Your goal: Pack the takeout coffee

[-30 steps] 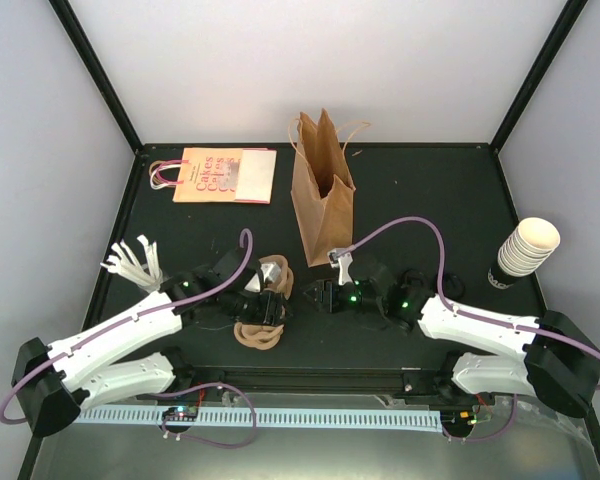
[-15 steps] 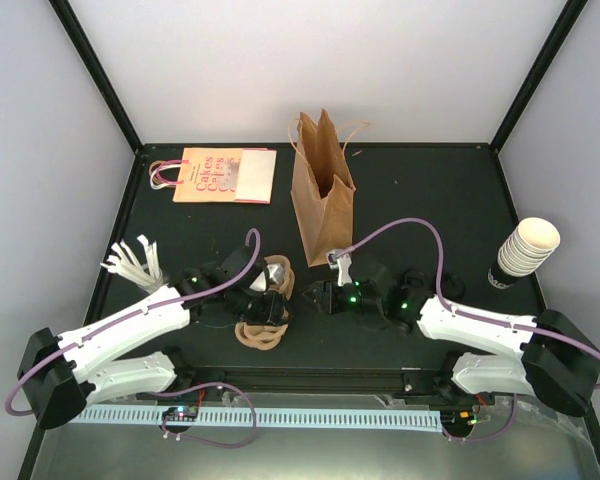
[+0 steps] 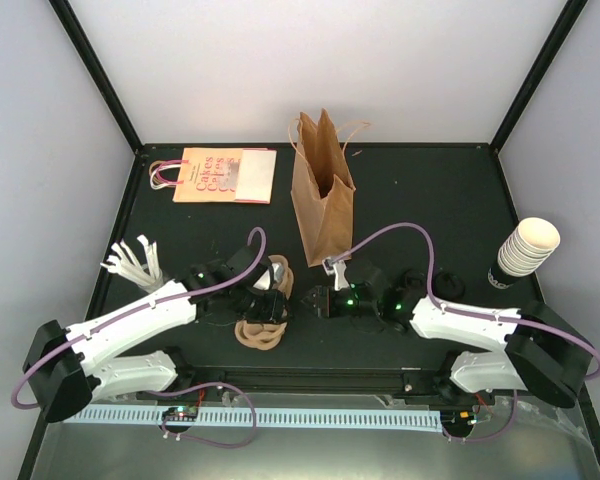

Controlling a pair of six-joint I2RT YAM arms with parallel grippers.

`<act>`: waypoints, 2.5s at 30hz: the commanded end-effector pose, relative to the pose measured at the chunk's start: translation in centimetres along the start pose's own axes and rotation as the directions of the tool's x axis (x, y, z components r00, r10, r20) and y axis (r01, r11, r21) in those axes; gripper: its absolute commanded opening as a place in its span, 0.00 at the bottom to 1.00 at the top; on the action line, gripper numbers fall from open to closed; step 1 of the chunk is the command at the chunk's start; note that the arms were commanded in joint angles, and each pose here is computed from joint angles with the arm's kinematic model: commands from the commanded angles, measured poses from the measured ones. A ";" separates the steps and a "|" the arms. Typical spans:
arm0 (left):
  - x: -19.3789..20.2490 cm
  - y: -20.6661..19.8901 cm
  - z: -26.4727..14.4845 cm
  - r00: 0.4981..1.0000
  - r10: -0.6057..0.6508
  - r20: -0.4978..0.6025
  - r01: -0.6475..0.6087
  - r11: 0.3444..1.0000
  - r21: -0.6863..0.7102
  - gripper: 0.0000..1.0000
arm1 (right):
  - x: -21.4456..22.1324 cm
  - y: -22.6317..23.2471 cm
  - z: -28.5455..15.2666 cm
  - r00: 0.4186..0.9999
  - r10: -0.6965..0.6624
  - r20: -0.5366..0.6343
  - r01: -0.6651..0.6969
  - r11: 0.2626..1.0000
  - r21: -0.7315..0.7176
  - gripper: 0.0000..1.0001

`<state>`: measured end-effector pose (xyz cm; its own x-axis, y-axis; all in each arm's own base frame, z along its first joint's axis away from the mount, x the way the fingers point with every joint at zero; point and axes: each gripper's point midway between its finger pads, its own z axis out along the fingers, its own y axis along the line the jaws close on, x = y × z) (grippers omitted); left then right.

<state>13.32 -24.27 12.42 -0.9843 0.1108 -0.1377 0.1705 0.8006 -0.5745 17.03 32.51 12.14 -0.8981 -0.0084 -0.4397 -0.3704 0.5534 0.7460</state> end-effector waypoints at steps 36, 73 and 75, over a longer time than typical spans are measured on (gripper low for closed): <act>1.0 -0.9 -3.5 0.956 0.295 0.000 -0.294 0.953 0.077 0.47 | 4.5 3.1 0.3 0.980 0.140 -0.140 -0.170 0.958 -0.230 0.34; 0.6 -0.3 -1.6 0.974 0.224 -0.027 -0.221 0.971 0.089 0.15 | 3.8 4.3 1.2 0.978 0.165 -0.130 -0.196 0.940 -0.281 0.20; 0.6 -0.1 -1.5 0.976 0.218 -0.030 -0.214 0.973 0.085 0.15 | 3.8 4.3 1.3 0.978 0.165 -0.131 -0.196 0.941 -0.277 0.20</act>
<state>12.40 -23.37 13.43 -0.9192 0.3176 -0.2330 0.3934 0.7100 -0.5842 12.15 35.27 11.84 -0.9760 -0.0351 -0.2149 -0.2144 0.3268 0.9204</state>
